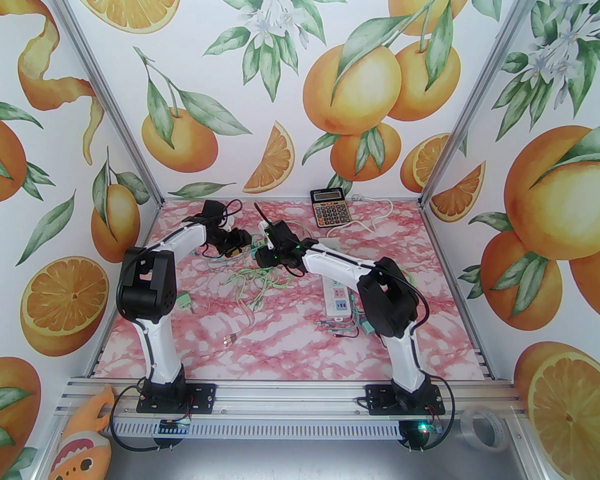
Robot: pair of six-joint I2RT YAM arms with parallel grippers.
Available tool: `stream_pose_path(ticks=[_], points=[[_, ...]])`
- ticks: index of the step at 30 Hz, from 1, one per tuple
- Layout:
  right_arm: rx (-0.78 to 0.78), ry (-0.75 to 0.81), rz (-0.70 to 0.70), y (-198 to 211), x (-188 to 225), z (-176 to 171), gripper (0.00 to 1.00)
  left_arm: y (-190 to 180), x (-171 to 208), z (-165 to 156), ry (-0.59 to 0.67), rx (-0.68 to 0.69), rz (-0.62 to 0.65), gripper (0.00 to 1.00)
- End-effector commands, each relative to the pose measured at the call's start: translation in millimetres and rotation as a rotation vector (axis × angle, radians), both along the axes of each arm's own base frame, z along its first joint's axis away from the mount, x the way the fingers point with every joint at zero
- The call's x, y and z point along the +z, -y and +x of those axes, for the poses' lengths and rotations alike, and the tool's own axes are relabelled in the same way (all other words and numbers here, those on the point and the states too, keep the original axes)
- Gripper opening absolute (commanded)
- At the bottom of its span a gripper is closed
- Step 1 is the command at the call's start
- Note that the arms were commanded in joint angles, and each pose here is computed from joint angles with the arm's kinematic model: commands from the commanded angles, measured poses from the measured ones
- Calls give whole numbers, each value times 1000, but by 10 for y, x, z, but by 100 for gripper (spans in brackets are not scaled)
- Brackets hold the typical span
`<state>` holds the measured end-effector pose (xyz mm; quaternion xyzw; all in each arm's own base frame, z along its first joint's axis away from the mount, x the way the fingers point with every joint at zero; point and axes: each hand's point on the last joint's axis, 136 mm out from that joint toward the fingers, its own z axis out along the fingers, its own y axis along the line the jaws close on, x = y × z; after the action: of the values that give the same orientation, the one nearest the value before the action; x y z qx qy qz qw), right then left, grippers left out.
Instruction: Pull the plug off the socket
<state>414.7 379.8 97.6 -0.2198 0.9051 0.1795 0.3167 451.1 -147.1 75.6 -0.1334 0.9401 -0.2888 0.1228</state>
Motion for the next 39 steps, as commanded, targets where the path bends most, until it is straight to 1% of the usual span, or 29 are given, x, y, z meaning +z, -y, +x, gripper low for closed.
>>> stream_pose_path(ticks=[1, 7, 13, 19, 23, 30, 33, 34, 39], points=[[-29, -25, 25, 45, -47, 76, 56, 59, -97, -189, -45, -46, 1, 50], [-56, -55, 61, 158, -108, 220, 55, 76, -77, -380, -78, -32, 25, 51], [-30, -43, 48, 184, -88, 267, 55, 140, 20, -512, -72, -7, 30, 51], [-24, -31, 58, 215, -2, 210, 56, 154, 47, -414, -53, -2, 38, 51], [-32, -31, 62, 257, 24, 164, 56, 145, -16, -361, -56, -2, 54, 51], [-38, -35, 73, 277, 85, 125, 56, 95, -155, -413, -84, -5, 91, 51], [-33, -36, 77, 253, 88, 100, 57, 88, -192, -447, -91, -12, 102, 50], [-23, -29, 68, 210, 84, 85, 58, 75, -222, -485, -100, -16, 117, 50], [13, -5, 10, 40, 24, 45, 59, 107, -218, -486, -102, -20, 115, 50]])
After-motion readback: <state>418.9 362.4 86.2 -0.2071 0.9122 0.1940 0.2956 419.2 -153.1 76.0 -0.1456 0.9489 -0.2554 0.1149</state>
